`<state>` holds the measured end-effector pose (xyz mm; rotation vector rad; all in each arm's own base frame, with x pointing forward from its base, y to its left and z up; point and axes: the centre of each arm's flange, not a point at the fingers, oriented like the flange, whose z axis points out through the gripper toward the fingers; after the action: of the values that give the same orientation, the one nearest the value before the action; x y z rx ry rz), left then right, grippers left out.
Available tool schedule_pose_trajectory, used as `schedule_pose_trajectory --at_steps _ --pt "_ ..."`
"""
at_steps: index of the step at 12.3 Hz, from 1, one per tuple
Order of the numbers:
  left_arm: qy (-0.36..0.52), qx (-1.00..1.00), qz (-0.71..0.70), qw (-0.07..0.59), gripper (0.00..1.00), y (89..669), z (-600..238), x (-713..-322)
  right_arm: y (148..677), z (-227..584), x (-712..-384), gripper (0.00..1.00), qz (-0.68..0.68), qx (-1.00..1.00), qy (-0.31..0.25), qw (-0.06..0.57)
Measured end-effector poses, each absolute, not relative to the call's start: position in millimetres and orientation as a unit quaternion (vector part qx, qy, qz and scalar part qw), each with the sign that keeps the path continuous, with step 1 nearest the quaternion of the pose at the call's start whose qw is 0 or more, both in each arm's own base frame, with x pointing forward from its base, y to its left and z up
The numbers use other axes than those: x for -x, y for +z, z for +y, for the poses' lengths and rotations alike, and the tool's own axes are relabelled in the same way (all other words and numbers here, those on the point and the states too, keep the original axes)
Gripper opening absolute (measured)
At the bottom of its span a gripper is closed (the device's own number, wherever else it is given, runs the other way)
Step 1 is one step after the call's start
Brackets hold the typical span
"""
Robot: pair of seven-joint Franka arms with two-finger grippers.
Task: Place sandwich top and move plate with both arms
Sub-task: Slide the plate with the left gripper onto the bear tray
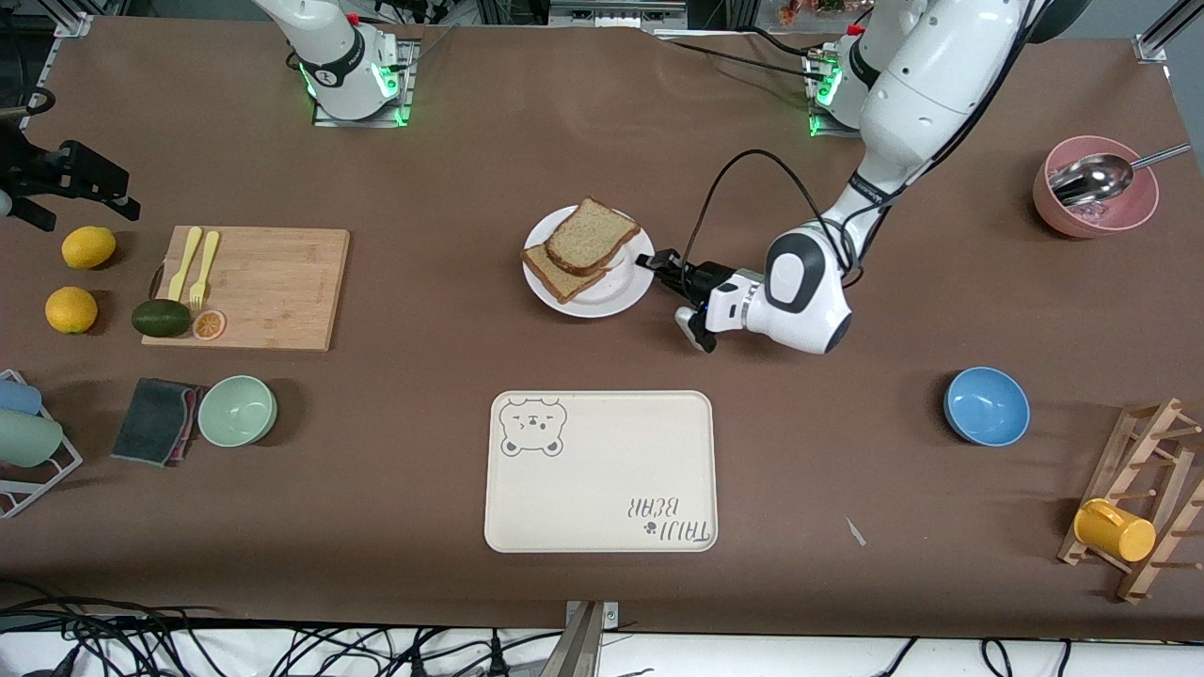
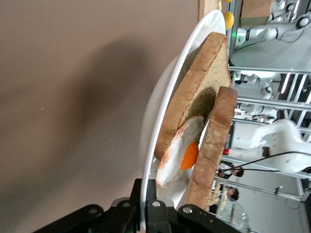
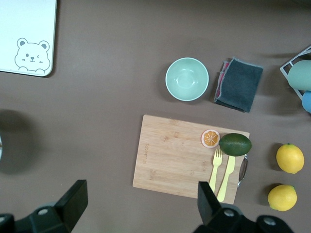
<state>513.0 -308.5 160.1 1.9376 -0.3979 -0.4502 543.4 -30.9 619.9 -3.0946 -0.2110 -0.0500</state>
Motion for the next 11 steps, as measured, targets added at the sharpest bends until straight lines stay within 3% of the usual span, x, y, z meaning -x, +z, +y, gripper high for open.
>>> schedule_pose_trajectory --at_steps 7,11 --pt "-0.184 -0.832 -0.066 0.52 0.05 224 -300 -592 620 -31 -543 1.0 -0.068 0.997 -0.016 0.02" --pt "-0.171 -0.854 -0.027 0.491 0.05 218 -277 -647 620 -31 -543 1.0 -0.068 0.997 -0.016 0.02"
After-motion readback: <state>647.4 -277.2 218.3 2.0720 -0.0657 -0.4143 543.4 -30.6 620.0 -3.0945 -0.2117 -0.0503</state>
